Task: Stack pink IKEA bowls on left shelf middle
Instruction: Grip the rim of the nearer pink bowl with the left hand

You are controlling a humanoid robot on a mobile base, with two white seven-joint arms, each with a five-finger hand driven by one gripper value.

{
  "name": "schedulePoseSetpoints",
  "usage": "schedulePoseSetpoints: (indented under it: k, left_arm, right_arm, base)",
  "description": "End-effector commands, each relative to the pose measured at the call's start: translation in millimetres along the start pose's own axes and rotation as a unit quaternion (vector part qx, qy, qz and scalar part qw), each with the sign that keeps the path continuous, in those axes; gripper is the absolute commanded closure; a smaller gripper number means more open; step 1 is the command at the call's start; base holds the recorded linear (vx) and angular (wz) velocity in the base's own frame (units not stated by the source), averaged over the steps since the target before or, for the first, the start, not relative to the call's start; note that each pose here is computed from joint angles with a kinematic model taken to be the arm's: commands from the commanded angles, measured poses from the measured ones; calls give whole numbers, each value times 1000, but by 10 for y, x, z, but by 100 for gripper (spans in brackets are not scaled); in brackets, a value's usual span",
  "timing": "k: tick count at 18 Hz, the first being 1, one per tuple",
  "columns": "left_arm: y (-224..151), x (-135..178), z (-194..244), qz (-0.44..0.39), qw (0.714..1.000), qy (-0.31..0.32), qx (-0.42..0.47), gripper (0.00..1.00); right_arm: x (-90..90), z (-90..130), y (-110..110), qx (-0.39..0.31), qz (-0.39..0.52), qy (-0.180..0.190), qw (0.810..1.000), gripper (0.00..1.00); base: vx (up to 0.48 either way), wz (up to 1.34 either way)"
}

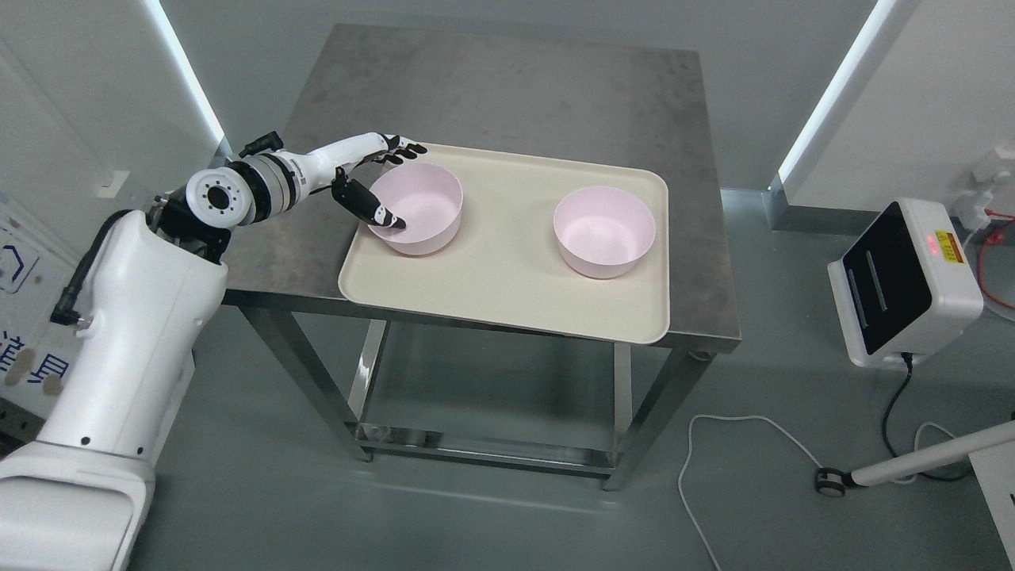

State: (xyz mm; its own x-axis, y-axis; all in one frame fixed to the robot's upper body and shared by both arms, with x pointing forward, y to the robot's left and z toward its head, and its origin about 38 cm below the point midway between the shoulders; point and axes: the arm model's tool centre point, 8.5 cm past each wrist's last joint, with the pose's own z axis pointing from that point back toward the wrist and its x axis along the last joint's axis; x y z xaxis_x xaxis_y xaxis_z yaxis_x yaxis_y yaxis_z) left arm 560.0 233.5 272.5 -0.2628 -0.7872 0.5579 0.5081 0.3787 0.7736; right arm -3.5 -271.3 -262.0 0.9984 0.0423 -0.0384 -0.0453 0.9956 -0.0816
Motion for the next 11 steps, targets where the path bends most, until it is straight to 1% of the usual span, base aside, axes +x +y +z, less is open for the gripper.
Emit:
schedulePoseSetpoints:
  k: [1,4,6,9,11]
  left_arm:
    - [-221,268,-290,35,999,-29,-22,29]
    - [-143,371,-300,38,998,-41,-13,32]
    - [-92,353,-273,45,998,-43,-6,39]
    - [-94,346,-272,45,998,-42,-5,41]
    - [-82,346,-268,44,998,-43,-3,47]
  right_arm:
    - [-76,-6,-109,-8,-29,-3,1000,0]
    - [-76,-6,-109,-8,-29,-3,1000,0]
    - [-76,-6,-109,-8,-29,-3,1000,0]
    - [-76,-6,-109,-8,-28,-3,1000,0]
    - [-78,-6,-108,-8,-28,-2,1000,0]
  base:
    - [0,0]
    - [0,0]
    - [0,0]
    - [0,0]
    - [0,0]
